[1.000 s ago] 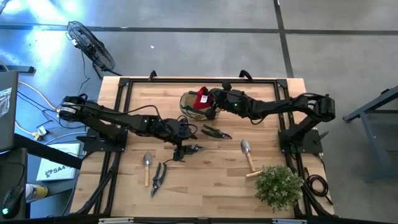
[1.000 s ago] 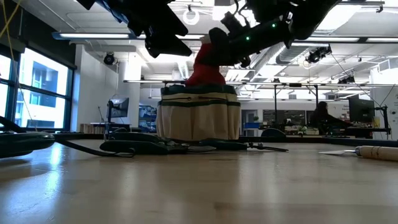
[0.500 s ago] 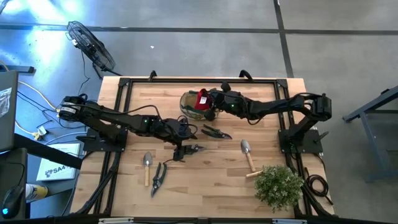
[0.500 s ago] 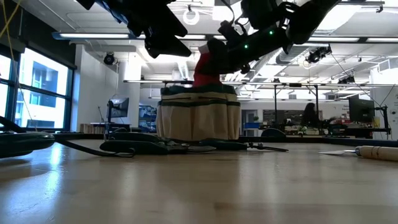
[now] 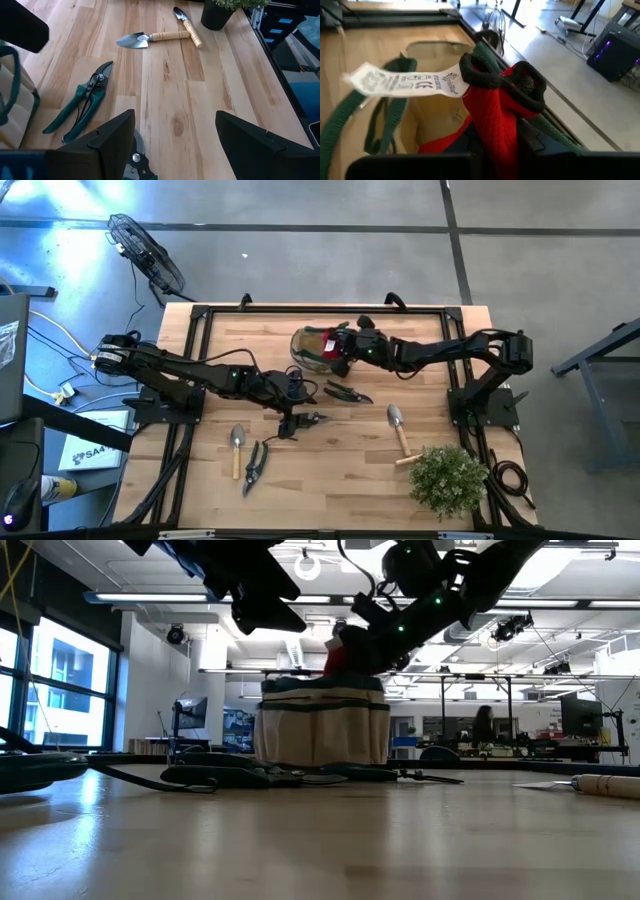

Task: Pick & Place Garden tools in Gardening bag
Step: Put the red gloves into the light brown gardening bag

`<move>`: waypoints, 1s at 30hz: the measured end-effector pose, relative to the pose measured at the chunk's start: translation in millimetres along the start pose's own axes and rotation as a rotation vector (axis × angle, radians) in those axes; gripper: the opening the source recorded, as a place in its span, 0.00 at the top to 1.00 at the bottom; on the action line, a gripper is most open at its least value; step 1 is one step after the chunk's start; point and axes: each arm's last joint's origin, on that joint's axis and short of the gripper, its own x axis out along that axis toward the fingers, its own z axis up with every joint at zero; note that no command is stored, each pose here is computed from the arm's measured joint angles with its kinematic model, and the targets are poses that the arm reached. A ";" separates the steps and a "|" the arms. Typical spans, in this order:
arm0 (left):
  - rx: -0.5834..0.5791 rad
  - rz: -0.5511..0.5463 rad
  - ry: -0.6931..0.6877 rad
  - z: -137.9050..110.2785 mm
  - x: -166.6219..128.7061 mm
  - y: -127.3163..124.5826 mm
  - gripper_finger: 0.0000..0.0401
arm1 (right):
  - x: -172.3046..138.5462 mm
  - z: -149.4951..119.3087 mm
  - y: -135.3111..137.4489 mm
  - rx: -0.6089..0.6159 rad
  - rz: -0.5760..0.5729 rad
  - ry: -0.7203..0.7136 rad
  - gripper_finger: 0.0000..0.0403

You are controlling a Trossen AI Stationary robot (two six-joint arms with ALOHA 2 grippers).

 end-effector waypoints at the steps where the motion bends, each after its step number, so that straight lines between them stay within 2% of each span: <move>1: -0.004 0.000 0.000 0.0 0.0 0.0 0.32 | 0.0 -0.6 0.0 -0.002 -0.001 0.006 0.91; 12: -0.012 0.000 0.000 0.0 0.0 0.0 0.32 | -0.7 -12.3 0.4 -0.040 0.007 0.122 0.91; 30: -0.013 -0.028 0.005 -0.1 0.0 -0.8 0.32 | -1.3 -16.2 1.4 -0.054 0.054 0.160 0.89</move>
